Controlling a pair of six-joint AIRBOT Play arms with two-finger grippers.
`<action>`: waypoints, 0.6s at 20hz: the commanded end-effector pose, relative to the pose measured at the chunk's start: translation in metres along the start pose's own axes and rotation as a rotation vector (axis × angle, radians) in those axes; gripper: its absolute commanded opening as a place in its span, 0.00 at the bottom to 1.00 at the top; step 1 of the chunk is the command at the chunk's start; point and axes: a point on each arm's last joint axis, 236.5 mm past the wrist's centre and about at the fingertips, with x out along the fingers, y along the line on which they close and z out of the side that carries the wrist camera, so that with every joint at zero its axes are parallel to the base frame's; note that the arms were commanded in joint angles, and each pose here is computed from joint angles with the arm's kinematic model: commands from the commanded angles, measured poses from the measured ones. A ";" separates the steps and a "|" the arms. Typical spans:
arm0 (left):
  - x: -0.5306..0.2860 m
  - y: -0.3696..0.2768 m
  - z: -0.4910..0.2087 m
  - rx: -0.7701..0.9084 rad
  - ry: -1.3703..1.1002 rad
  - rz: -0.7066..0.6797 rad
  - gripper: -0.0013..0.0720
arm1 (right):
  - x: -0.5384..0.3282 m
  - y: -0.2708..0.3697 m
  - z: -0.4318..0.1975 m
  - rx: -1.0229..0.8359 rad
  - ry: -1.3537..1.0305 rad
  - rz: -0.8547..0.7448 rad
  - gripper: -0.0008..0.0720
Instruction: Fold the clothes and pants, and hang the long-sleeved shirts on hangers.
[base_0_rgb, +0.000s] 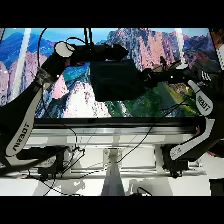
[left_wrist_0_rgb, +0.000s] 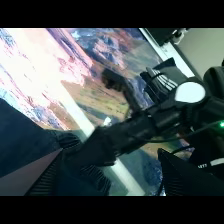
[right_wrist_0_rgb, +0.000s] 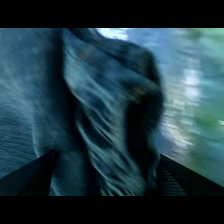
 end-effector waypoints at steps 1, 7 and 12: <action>0.000 -0.001 0.000 0.001 0.001 -0.002 0.97 | 0.029 0.026 -0.010 0.013 0.019 0.059 0.96; -0.001 0.000 0.000 0.001 0.001 -0.002 0.97 | 0.040 0.052 -0.029 -0.113 0.095 0.084 0.95; -0.001 0.000 0.000 0.001 0.001 -0.002 0.97 | 0.032 0.071 -0.037 -0.174 0.168 0.093 0.95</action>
